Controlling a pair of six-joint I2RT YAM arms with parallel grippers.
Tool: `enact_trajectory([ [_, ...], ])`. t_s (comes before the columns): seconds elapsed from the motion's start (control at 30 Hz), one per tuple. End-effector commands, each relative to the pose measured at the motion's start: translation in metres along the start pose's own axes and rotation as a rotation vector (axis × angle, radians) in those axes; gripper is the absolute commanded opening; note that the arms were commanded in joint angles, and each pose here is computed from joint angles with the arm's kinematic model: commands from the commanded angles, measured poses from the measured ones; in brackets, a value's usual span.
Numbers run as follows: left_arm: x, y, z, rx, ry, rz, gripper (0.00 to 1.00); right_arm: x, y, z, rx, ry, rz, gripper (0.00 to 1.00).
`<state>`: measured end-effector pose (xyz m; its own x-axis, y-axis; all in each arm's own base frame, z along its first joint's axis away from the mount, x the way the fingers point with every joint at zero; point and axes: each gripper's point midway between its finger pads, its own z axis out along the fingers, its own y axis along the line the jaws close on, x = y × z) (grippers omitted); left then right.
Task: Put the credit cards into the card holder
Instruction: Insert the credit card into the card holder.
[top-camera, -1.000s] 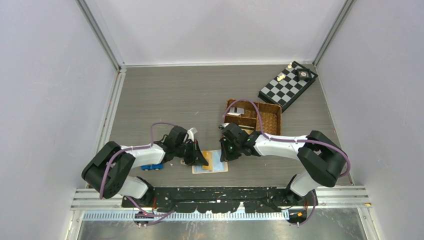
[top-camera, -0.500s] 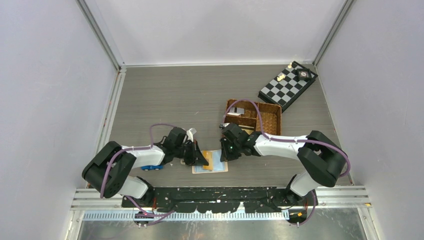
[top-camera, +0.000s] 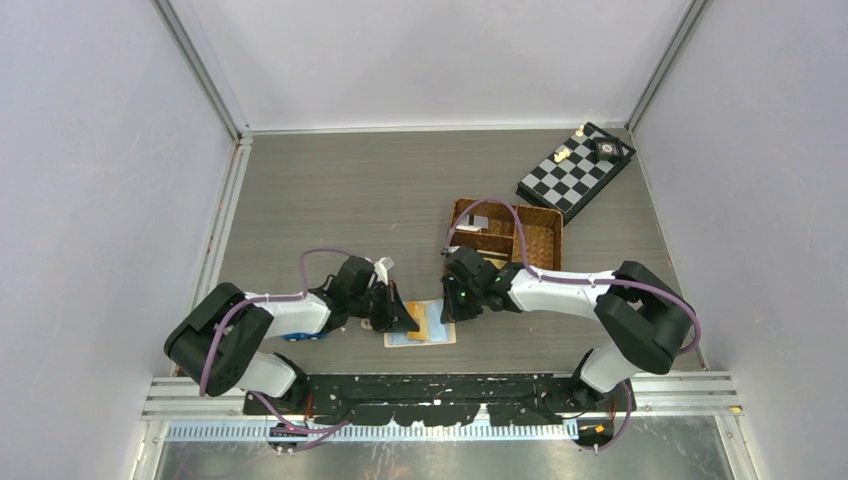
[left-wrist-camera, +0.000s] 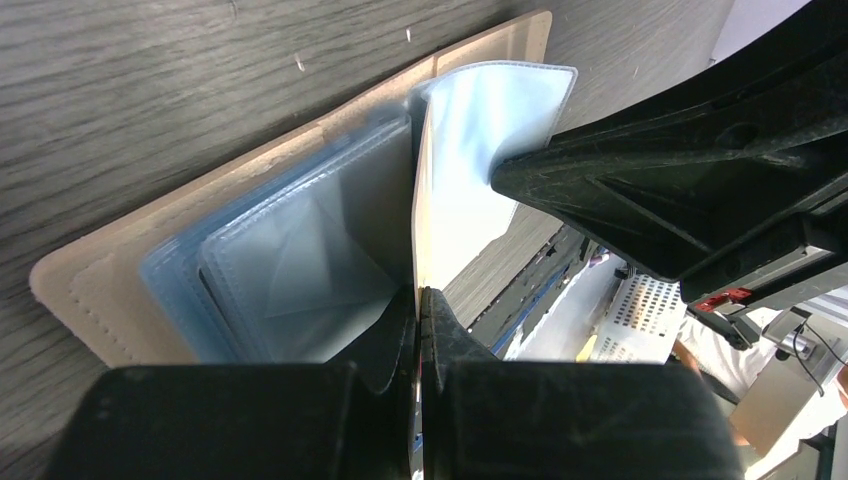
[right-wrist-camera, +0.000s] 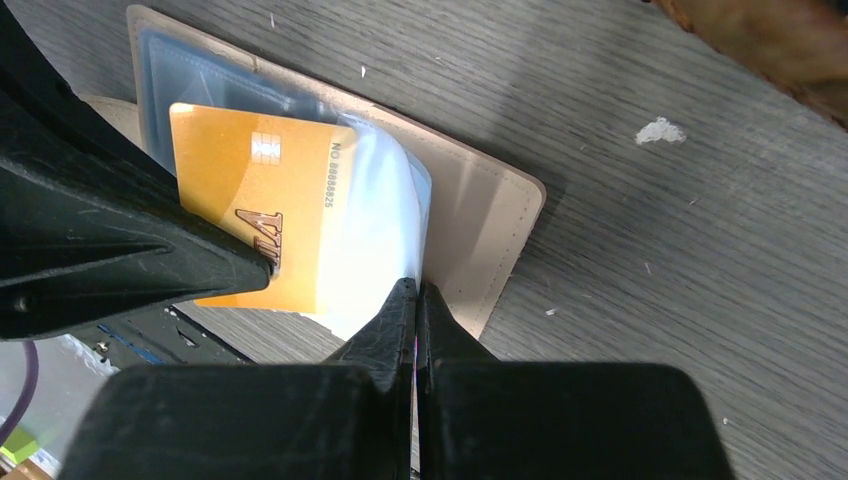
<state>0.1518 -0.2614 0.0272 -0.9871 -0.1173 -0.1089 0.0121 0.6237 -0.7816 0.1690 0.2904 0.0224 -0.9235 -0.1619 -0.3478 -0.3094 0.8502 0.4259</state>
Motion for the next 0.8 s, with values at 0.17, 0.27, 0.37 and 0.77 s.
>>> enact_trajectory([
  [0.17,-0.001,0.010,0.009,-0.052,-0.031,0.012,0.00,-0.007,0.010,0.000,-0.035,-0.032,0.056,0.01],
  [0.27,0.000,0.011,0.010,-0.068,-0.024,0.025,0.00,-0.010,0.010,-0.002,-0.026,-0.042,0.069,0.01],
  [0.37,-0.003,0.013,0.008,-0.109,-0.028,0.057,0.05,-0.012,0.006,-0.005,0.003,-0.054,0.081,0.01],
  [0.77,-0.013,0.010,-0.019,-0.225,-0.060,0.163,0.35,-0.015,-0.001,-0.009,0.038,-0.066,0.096,0.01],
])
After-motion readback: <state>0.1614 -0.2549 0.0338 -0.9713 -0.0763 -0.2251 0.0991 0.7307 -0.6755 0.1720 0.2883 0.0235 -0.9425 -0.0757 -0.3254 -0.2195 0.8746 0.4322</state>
